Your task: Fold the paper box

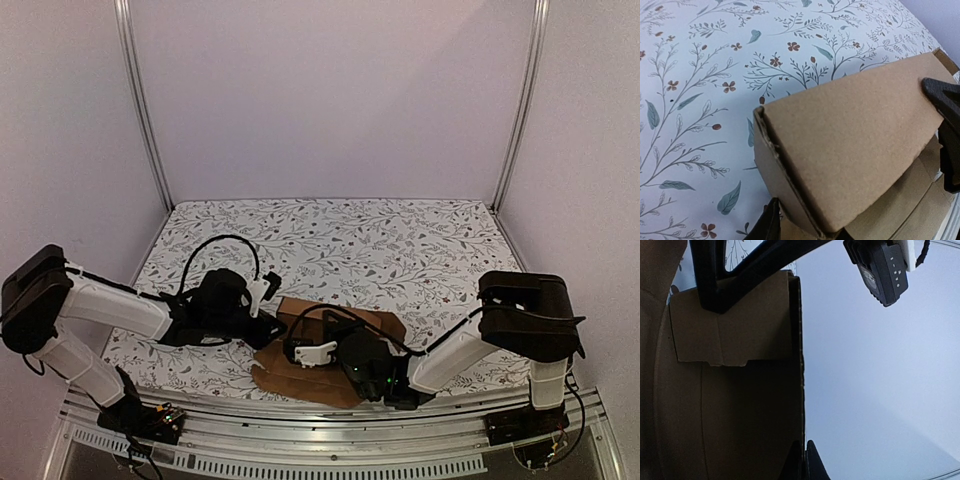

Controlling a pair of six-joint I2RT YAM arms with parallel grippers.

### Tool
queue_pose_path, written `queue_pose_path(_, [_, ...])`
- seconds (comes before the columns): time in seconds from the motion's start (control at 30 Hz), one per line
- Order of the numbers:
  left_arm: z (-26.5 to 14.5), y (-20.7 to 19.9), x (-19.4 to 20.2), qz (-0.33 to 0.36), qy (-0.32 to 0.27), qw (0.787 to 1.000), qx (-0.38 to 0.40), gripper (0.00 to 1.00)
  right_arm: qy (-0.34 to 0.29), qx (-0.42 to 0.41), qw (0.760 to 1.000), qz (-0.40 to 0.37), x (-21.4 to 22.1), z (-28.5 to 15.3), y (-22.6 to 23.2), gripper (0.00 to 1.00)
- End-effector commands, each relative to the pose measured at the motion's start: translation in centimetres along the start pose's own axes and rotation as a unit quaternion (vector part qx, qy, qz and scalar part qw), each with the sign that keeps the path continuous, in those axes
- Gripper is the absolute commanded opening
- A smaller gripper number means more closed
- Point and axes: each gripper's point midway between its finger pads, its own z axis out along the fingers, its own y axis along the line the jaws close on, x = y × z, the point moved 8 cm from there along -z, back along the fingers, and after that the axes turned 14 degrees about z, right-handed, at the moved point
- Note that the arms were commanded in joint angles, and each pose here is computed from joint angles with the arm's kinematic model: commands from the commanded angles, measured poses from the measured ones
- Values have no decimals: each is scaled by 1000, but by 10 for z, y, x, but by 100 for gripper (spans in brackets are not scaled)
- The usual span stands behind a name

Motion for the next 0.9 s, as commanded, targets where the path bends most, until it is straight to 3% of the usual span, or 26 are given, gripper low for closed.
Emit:
queue_pose_path(0.0, [4,-4,-12,14,-21,1000,-7,25,2,-15,1000,-9,4,-6,17,0])
queue_pose_path(0.5, [10,-6,-21,17,-40,998,-34,26,15,-26,1000,-9,-1,0,24,0])
queue_pose_path(0.87, [15,-9,-22,23,-43,998,-41,9,20,-27,999,11,-6,2,22,8])
